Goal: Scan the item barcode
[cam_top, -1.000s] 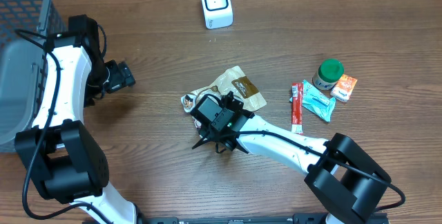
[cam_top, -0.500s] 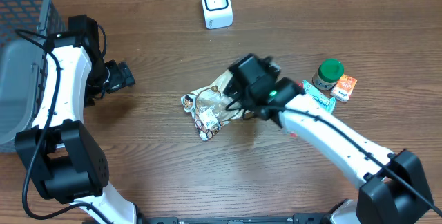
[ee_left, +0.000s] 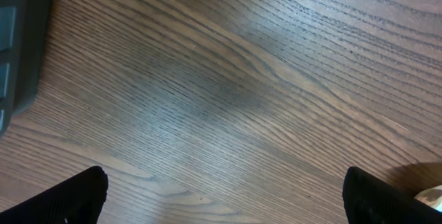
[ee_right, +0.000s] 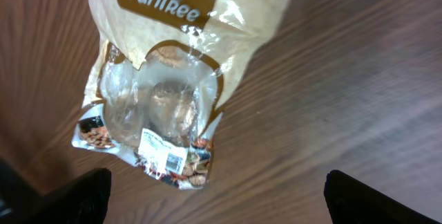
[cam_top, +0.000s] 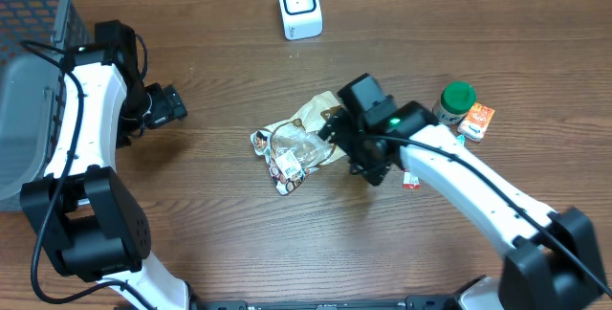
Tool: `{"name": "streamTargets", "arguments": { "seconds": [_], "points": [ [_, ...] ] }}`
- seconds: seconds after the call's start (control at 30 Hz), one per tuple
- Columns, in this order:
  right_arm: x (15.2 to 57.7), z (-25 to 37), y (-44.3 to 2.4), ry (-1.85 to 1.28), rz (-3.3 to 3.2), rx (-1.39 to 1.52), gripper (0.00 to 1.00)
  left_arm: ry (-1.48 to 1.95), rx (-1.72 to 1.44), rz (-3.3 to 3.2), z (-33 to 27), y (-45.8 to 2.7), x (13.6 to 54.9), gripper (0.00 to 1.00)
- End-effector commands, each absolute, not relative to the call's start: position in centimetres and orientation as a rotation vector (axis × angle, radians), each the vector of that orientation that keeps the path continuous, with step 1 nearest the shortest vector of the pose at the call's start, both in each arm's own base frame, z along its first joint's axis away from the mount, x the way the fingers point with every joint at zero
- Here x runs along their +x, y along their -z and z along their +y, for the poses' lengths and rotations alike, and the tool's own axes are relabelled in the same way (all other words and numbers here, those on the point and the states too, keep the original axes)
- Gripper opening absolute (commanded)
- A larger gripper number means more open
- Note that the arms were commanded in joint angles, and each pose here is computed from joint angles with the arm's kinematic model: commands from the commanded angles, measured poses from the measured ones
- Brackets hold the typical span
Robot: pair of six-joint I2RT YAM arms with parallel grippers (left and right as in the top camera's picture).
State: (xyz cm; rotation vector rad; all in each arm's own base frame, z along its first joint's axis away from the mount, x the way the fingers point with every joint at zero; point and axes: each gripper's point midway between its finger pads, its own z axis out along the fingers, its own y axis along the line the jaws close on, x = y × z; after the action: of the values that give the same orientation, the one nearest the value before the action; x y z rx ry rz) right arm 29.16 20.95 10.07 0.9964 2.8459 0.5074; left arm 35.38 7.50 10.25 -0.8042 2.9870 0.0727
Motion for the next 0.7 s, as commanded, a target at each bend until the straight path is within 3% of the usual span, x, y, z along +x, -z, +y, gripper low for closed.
{"name": "streamTargets", "arguments": {
  "seconds": [0.0, 0.17, 0.67],
  "points": [
    [30.3, 20.4, -16.0, -0.695, 2.716, 1.002, 1.00, -0.081, -0.786, 2.959, 7.6, -11.2, 35.7, 1.00],
    [29.7, 19.9, -17.7, -0.728, 2.684, 0.980, 1.00, -0.081, -0.786, 2.959, 7.6, -11.2, 35.7, 1.00],
    [30.9, 18.1, -17.0, -0.580, 2.628, 0.973, 1.00, -0.081, -0.786, 2.958, 7.6, -11.2, 35.7, 1.00]
  ]
}}
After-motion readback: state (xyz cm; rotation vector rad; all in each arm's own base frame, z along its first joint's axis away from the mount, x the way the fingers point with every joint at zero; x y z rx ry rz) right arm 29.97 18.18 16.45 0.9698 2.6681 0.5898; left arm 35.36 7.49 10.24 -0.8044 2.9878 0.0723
